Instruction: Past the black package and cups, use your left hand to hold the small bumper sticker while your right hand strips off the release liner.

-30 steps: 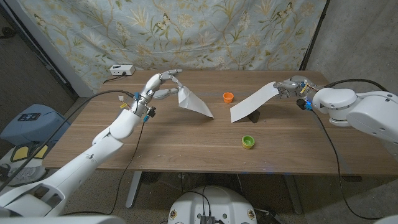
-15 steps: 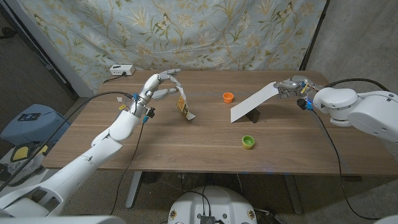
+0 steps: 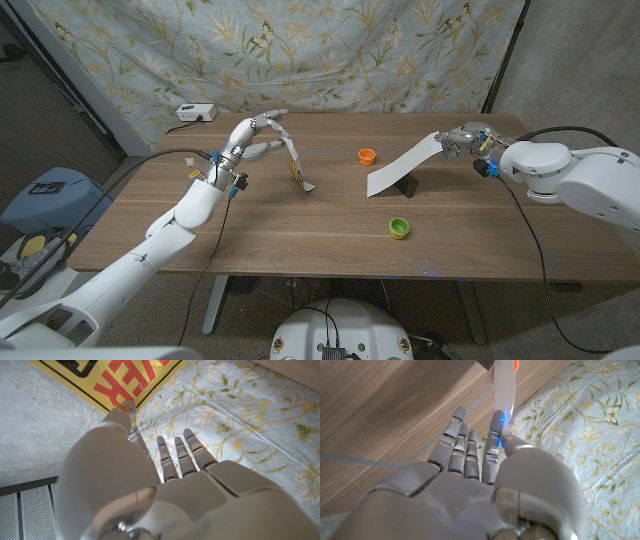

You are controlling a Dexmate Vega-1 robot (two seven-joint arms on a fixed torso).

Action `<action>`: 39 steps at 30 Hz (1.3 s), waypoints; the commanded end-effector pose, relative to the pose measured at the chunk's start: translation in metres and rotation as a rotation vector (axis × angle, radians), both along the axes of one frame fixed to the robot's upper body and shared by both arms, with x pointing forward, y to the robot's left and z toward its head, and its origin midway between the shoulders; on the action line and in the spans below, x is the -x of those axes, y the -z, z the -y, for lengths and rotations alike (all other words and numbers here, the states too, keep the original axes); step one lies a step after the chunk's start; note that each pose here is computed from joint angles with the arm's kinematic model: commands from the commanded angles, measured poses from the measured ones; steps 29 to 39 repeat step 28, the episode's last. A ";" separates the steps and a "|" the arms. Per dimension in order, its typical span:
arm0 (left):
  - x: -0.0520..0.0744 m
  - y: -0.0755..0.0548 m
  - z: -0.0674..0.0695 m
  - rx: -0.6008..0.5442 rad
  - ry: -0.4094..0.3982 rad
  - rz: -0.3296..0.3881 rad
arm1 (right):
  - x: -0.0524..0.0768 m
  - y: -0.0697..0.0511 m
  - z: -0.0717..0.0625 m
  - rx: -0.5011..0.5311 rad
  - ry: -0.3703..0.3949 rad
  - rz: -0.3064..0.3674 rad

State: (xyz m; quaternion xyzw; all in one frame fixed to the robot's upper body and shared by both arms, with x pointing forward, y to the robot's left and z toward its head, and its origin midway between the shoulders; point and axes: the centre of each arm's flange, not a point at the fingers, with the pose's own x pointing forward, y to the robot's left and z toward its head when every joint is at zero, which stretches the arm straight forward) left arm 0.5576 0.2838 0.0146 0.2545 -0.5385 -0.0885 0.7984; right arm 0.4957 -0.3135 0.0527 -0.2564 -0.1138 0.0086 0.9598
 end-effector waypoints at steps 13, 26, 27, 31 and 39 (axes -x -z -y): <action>0.006 0.004 -0.010 0.020 0.007 -0.033 | -0.011 0.002 -0.014 -0.006 -0.066 -0.008; -0.002 0.007 -0.007 -0.005 0.048 -0.109 | -0.017 0.009 -0.020 -0.032 -0.087 -0.023; -0.002 0.008 -0.005 -0.004 0.053 -0.116 | -0.018 0.010 -0.020 -0.032 -0.089 -0.024; -0.003 0.008 -0.004 -0.005 0.058 -0.121 | -0.019 0.011 -0.021 -0.038 -0.086 -0.026; -0.003 0.008 -0.004 -0.005 0.058 -0.121 | -0.019 0.011 -0.021 -0.038 -0.086 -0.026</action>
